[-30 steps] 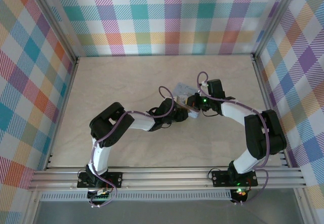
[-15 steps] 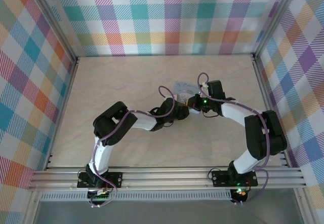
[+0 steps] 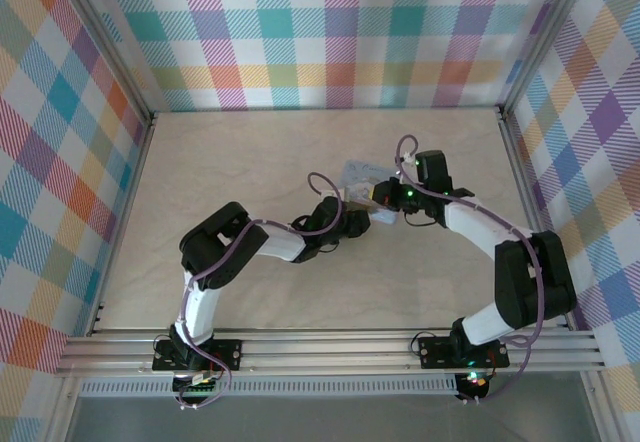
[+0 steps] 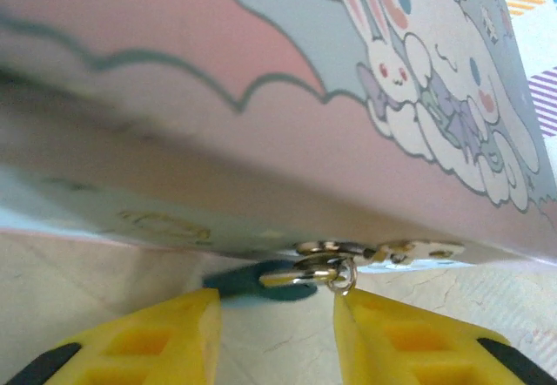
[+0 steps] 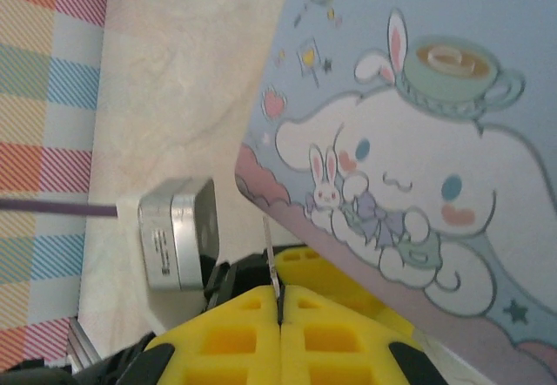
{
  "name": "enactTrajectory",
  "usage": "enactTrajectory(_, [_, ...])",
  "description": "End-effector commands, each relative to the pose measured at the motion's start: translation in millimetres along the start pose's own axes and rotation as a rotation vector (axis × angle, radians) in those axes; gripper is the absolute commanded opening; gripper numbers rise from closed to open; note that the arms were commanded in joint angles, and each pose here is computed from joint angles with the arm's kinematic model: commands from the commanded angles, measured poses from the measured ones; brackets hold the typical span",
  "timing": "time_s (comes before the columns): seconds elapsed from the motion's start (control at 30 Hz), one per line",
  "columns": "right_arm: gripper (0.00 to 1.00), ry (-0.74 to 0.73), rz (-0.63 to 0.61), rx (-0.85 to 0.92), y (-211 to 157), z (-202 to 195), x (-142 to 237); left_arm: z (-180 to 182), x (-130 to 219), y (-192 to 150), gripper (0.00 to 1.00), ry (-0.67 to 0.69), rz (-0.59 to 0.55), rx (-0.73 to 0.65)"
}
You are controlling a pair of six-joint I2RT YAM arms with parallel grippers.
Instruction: Unlock the padlock with the key
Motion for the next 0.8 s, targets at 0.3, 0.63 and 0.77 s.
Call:
enactTrajectory(0.3, [0.00, 0.038, -0.005, 0.033, 30, -20, -26, 5, 49, 24, 0.60, 0.070, -0.103, -0.085])
enactTrajectory(0.63, [0.00, 0.108, -0.023, 0.028, 32, -32, -38, 5, 73, 29, 0.65, 0.081, -0.130, -0.145])
enactTrajectory(0.77, [0.00, 0.088, 0.008, -0.007, 18, -45, -45, 6, 78, 29, 0.65, 0.088, -0.131, -0.164])
Point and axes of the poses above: each hand's point on the last joint's axis, 136 mm out from that joint toward the fingers, its own x axis back along the fingers, its own z axis along the line the jaws close on, y = z × x, the point moved 2 cm from there along x, back along the fingers, and after that the axes turned 11 degrees about x, right-handed, at the moved point
